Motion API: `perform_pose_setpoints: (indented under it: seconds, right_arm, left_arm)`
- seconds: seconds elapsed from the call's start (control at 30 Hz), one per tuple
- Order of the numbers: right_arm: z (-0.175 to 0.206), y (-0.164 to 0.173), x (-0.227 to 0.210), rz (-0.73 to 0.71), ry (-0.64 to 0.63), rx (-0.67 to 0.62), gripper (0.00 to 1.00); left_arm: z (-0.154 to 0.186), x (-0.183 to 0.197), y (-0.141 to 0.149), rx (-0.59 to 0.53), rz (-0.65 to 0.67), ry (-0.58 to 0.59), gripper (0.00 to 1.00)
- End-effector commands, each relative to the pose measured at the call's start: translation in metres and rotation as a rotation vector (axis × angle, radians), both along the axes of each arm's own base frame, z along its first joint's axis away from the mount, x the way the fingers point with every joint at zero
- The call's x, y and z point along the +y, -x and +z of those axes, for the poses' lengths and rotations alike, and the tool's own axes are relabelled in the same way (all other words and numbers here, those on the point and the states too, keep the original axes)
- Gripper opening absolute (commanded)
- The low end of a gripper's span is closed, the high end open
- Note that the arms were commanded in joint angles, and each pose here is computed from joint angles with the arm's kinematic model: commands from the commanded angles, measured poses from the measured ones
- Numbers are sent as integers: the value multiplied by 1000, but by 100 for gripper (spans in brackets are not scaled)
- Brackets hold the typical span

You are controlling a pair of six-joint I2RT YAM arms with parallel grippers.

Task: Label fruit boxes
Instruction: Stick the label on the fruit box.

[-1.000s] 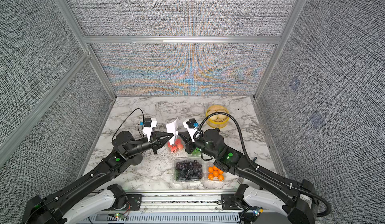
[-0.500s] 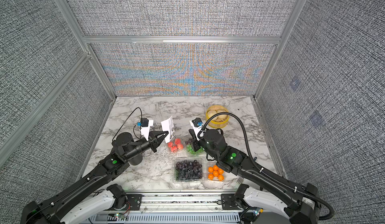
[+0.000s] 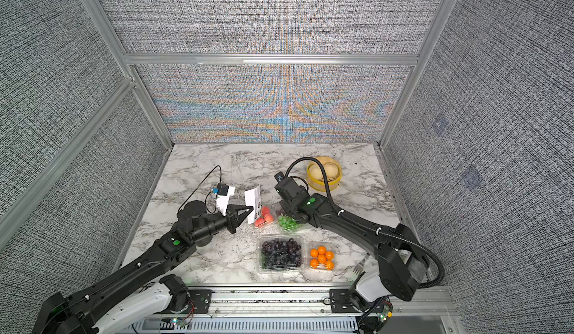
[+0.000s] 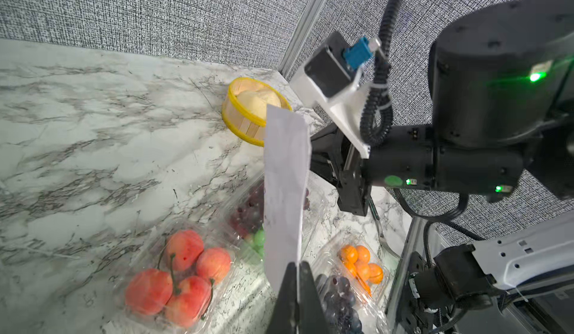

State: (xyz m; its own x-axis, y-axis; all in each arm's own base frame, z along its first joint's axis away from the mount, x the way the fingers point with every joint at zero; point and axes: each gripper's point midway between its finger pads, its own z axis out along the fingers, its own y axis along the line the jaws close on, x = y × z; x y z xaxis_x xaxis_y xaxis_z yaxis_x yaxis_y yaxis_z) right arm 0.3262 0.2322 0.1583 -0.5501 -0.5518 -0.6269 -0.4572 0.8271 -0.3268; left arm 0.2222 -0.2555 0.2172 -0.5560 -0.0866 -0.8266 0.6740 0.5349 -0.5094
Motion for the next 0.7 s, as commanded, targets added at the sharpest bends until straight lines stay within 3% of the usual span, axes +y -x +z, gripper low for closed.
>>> perform_pose_setpoints:
  seconds: [0.0, 0.33, 0.67]
  right_arm:
    - [-17, 7, -12, -29, 85, 69, 0]
    - [-42, 14, -29, -66, 194, 108, 0]
    - [-53, 29, -18, -9, 234, 148, 0]
  left_arm:
    - [-3, -2, 2, 10, -16, 7, 0]
    - [-7, -4, 2, 16, -27, 5, 0]
    - [-6, 0, 2, -3, -11, -2, 0]
